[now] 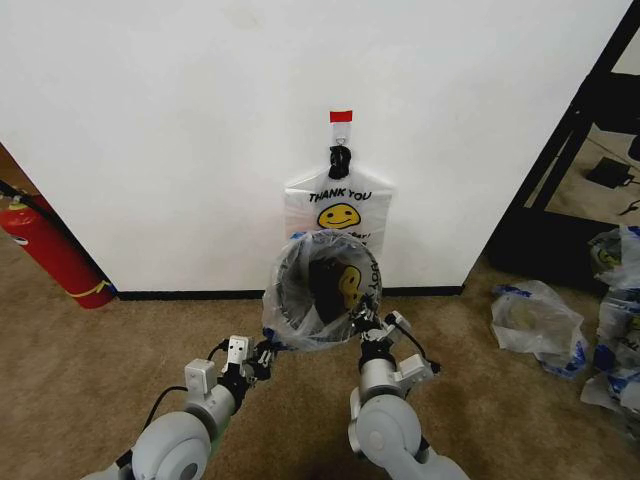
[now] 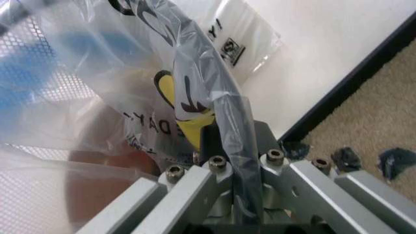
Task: Pick up the garbage bag from the wall and place it over the trash bin.
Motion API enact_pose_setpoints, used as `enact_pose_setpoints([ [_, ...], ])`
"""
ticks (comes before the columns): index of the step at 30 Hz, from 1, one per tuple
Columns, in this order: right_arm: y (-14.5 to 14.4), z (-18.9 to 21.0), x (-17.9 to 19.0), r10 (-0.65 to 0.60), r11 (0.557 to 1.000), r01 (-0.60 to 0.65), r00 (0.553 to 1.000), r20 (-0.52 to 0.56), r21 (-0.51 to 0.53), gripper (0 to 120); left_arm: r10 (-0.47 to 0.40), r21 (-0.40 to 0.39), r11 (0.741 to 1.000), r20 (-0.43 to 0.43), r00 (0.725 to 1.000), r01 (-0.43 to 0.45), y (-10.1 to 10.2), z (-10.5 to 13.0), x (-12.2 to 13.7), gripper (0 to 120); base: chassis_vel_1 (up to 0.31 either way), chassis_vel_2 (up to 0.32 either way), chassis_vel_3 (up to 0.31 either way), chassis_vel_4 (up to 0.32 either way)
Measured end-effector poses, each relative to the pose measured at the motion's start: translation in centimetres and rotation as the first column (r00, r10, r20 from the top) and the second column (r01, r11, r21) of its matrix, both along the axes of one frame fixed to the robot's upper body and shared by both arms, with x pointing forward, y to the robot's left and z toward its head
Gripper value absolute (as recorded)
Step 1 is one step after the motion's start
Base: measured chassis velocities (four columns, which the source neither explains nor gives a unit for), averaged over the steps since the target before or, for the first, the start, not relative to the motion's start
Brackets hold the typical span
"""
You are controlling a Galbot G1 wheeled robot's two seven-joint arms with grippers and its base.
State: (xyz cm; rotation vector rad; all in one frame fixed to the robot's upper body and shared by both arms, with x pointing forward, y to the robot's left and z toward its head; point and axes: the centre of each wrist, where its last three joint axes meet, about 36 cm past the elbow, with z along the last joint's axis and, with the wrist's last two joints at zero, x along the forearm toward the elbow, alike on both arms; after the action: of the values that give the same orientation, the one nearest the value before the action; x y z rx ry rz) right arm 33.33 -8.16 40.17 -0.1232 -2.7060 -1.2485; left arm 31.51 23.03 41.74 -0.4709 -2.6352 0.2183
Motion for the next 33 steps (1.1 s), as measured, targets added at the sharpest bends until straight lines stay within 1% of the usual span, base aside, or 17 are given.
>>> enact_pose_setpoints([
  [4, 0.1, 0.6, -1.5, 0.052, 0.999, -0.05, 0.996, -0.074, 0.02, 0, -0.027, -0.015, 0.999, 0.036, 0.999, 0.028, 0.2, -1.4, 0.5, 0, 0.0, 0.0, 0.0, 0.0],
  [11, 0.4, 1.0, -1.8, 0.07, 0.997, -0.068, 0.993, -0.1, 0.026, 0, -0.034, -0.014, 0.999, 0.038, 0.999, 0.034, 0.2, -2.4, 0.8, 0, 0.0, 0.0, 0.0, 0.0],
  [17, 0.4, 0.8, -1.7, 0.073, 0.997, -0.072, 0.992, -0.104, 0.015, 0, -0.028, -0.007, 1.0, 0.046, 0.999, 0.029, 0.5, -2.5, 0.9, 0, 0.0, 0.0, 0.0, 0.0],
  [19, 0.5, 0.8, -1.5, 0.073, 0.997, -0.072, 0.992, -0.105, 0.014, 0, -0.02, 0.015, 1.0, 0.037, 0.999, 0.02, 0.7, -2.7, 1.1, 8, 0.0, 0.0, 0.0, 0.0],
  [20, 0.5, 0.8, -1.5, 0.073, 0.997, -0.072, 0.992, -0.105, 0.014, 0, -0.02, 0.015, 1.0, 0.037, 0.999, 0.02, 0.7, -2.7, 1.1, 8, 0.0, 0.0, 0.0, 0.0],
  [23, 0.6, 1.0, -1.2, 0.071, 0.997, -0.07, 0.993, -0.098, 0.021, 0, -0.017, 0.05, 0.999, 0.009, 1.0, 0.017, 1.2, -3.0, 1.3, 22, 0.0, 0.0, 0.0, 0.0],
  [26, 0.5, 0.9, -0.4, 0.053, 0.998, -0.051, 0.995, -0.085, 0.021, 0, -0.033, 0.063, 0.997, -0.008, 0.999, 0.034, 1.6, -3.2, 1.4, 34, 0.0, 0.0, 0.0, 0.0],
  [27, 0.5, 0.9, -0.4, 0.053, 0.998, -0.051, 0.995, -0.085, 0.021, 0, -0.033, 0.063, 0.997, -0.008, 0.999, 0.034, 1.6, -3.2, 1.4, 34, 0.0, 0.0, 0.0, 0.0],
  [30, 0.5, 0.8, -0.1, 0.045, 0.999, -0.043, 0.996, -0.079, 0.023, 0, -0.066, 0.053, 0.996, -0.015, 0.998, 0.067, 1.8, -3.1, 1.3, 43, 0.0, 0.0, 0.0, 0.0],
  [32, 0.8, 0.0, 0.3, 0.039, 0.999, -0.038, 0.997, -0.068, 0.025, 0, -0.146, 0.017, 0.989, -0.012, 0.989, 0.146, 1.7, -2.5, 1.2, 54, 0.0, 0.0, 0.0, 0.0],
  [33, 0.9, -0.3, 0.5, 0.038, 0.999, -0.037, 0.997, -0.064, 0.022, 0, -0.168, 0.007, 0.986, -0.008, 0.986, 0.168, 1.7, -2.4, 1.3, 60, 0.0, 0.0, 0.0, 0.0],
])
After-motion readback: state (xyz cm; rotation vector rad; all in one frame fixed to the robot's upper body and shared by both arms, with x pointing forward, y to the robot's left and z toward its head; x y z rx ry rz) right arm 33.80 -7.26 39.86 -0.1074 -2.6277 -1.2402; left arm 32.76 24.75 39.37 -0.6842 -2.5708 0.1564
